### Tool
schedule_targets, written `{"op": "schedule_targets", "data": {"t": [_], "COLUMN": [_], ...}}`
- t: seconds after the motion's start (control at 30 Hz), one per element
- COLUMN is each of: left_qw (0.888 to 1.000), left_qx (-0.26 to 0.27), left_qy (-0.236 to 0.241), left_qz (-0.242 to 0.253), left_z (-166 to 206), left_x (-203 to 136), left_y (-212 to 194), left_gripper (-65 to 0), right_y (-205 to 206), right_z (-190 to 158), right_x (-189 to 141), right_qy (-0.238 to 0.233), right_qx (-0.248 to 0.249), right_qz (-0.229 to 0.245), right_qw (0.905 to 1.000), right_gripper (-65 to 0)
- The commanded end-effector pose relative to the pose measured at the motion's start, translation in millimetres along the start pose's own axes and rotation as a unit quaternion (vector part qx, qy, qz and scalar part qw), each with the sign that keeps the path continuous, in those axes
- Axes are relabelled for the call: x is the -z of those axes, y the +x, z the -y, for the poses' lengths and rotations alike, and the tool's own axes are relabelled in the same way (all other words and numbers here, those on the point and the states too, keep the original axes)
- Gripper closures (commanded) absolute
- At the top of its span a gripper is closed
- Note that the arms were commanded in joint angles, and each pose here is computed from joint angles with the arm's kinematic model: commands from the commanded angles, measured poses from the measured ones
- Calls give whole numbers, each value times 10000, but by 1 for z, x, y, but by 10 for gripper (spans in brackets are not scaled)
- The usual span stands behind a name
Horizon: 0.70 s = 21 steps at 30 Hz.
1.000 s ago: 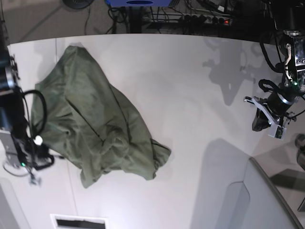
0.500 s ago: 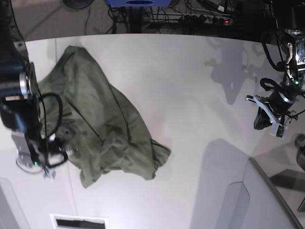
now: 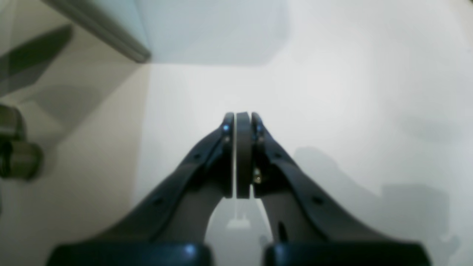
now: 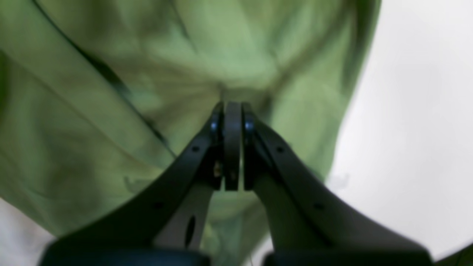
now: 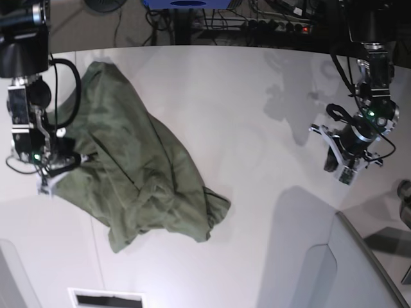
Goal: Layout the t-shirt on the table in an organized manner, then fold the t-shirt properly
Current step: 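Regrasp the shirt edge with the right gripper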
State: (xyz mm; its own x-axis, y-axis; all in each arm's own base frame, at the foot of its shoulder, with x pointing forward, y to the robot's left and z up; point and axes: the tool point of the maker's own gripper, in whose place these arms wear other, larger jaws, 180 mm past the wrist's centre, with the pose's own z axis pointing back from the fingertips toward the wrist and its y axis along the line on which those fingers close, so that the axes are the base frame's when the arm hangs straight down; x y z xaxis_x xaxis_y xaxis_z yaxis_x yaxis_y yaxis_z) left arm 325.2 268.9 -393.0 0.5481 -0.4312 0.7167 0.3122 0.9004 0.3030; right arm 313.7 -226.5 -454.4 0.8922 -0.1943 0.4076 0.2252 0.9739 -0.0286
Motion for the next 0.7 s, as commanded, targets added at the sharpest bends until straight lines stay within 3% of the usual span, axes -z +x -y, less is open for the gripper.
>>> {"op": "schedule_targets", "data": {"t": [0.0, 0.27, 0.4, 0.67], "left_qw": [9995, 9995, 9995, 9995], "left_qx": [59, 40, 41, 27], "left_qy": [180, 173, 177, 164], "left_qz": [246, 261, 268, 268], "left_z": [-15, -15, -15, -14], "left_x": [-3, -3, -2, -3], "left_y": [16, 17, 18, 17], "left_gripper": [-7, -7, -7, -7], "right_y": [17, -8, -4, 33], "right_z": [2, 15, 25, 27], "right_x": [-9, 5, 28, 66], "right_qy": [10, -84, -226, -5], "right_qx": [79, 279, 417, 289], "right_qz": [255, 111, -17, 153], "right_qw": [9996, 9995, 9989, 9995], "right_gripper": [-8, -8, -8, -8]}}
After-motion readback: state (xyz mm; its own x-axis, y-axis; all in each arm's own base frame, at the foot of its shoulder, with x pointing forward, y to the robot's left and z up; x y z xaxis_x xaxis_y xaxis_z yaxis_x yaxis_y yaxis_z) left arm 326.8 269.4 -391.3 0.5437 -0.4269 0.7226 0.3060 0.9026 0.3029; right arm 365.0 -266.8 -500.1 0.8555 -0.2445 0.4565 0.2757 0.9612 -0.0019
